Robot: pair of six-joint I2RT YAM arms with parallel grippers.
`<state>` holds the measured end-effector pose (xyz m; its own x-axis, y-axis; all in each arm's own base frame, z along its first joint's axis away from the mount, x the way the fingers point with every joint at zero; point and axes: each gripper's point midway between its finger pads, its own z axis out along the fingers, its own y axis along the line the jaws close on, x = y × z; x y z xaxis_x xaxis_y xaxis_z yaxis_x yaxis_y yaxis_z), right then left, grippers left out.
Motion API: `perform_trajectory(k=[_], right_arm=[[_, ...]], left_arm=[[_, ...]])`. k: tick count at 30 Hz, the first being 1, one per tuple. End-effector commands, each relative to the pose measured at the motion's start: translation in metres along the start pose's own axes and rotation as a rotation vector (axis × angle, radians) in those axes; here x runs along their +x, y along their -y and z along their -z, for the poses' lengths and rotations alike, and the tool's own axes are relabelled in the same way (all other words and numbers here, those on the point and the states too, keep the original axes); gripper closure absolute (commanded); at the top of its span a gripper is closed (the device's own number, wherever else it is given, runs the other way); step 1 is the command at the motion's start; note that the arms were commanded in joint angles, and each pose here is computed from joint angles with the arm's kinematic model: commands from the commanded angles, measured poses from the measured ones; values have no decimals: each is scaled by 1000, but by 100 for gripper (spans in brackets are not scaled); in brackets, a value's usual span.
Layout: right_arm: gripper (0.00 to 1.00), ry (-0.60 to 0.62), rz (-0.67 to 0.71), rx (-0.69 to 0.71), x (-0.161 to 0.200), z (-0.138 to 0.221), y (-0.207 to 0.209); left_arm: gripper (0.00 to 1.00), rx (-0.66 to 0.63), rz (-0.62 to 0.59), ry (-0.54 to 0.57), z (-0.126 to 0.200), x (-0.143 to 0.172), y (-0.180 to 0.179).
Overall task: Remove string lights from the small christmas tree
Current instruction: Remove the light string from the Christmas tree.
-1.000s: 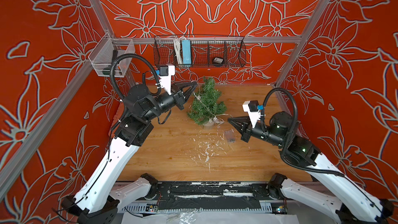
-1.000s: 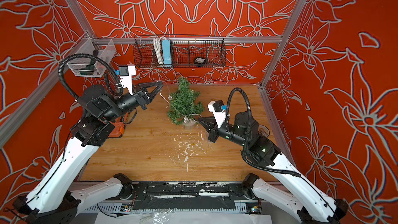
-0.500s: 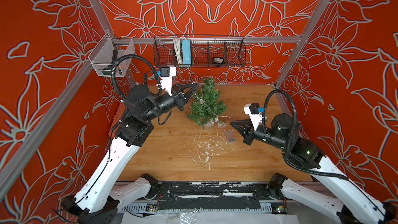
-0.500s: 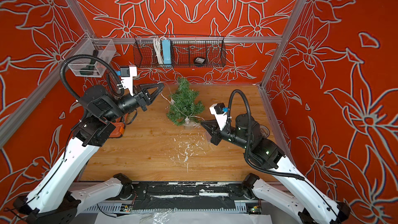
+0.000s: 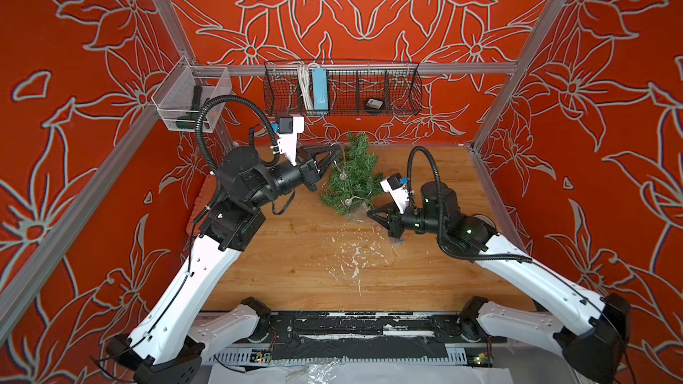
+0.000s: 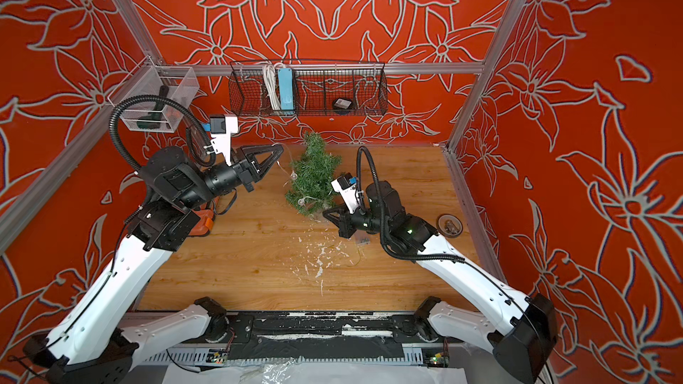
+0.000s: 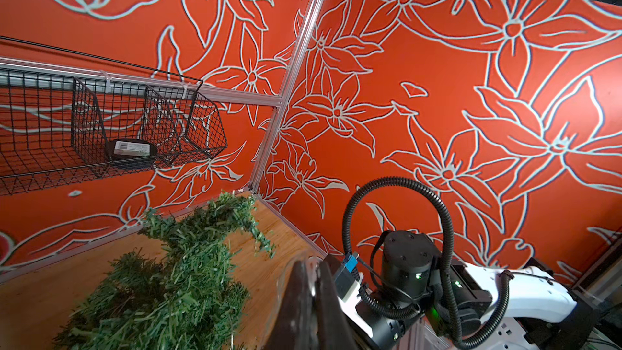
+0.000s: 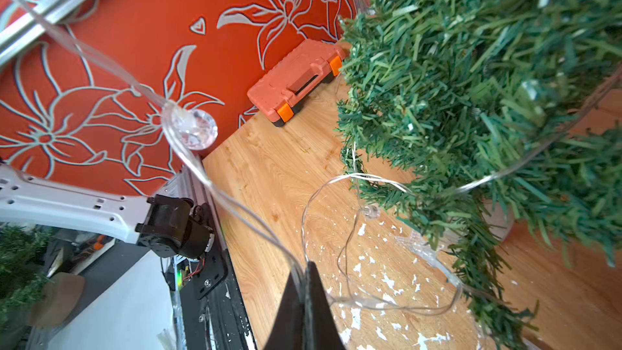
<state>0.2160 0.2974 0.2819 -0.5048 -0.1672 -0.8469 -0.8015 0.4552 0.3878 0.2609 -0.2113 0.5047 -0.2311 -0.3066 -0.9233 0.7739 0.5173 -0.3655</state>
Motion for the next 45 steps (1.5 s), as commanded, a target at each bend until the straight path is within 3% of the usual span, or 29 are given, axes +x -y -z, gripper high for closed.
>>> perform_trajectory(k=[1, 25, 35, 45], right_arm=[[100, -9, 37, 20, -3, -3, 3], [100, -36, 42, 3, 2, -29, 9], [100, 90, 96, -34, -53, 3, -25], [100, 130, 94, 102, -49, 41, -16]], left_arm=[[100, 33, -24, 12, 3, -6, 11], [100, 25, -24, 2, 0, 0, 6], [100, 24, -22, 3, 0, -1, 6], [100, 24, -22, 6, 1, -2, 7]])
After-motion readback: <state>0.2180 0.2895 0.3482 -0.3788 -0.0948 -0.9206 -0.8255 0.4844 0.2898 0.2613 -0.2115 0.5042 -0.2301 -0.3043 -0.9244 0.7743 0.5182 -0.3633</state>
